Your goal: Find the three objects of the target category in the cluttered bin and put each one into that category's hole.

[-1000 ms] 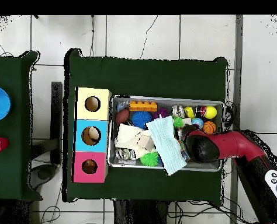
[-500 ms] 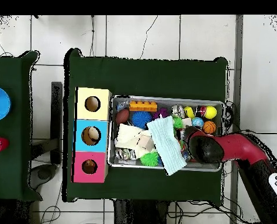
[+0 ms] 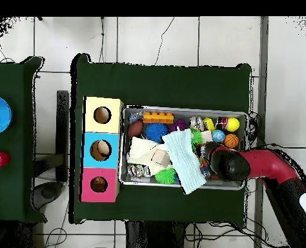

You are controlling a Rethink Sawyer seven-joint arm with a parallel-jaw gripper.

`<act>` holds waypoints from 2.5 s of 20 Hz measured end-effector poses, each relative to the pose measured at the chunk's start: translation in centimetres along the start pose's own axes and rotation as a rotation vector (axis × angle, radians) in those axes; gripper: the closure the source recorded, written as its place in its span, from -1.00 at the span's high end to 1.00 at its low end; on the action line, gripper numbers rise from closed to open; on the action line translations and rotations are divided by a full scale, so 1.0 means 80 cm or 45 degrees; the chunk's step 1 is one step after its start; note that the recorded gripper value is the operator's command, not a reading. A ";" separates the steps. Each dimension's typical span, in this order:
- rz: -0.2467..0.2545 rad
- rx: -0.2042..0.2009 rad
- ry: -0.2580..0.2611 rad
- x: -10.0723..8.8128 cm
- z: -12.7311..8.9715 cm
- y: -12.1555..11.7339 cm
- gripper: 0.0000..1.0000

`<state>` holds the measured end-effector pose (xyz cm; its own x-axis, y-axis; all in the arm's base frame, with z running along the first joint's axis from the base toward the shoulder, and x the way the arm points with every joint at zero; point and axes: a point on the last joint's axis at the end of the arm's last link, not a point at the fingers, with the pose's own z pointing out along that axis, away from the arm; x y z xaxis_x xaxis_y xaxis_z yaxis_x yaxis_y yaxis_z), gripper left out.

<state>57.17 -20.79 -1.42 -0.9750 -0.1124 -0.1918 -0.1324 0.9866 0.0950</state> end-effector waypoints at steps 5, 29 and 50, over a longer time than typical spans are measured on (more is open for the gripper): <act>-0.001 -0.003 0.029 0.004 0.000 0.001 1.00; -0.030 0.018 0.061 -0.002 0.007 0.008 1.00; -0.054 0.095 0.124 -0.007 0.016 0.002 1.00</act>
<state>57.88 -20.42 -2.54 -0.9820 -0.1614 -0.0983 -0.1637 0.9864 0.0155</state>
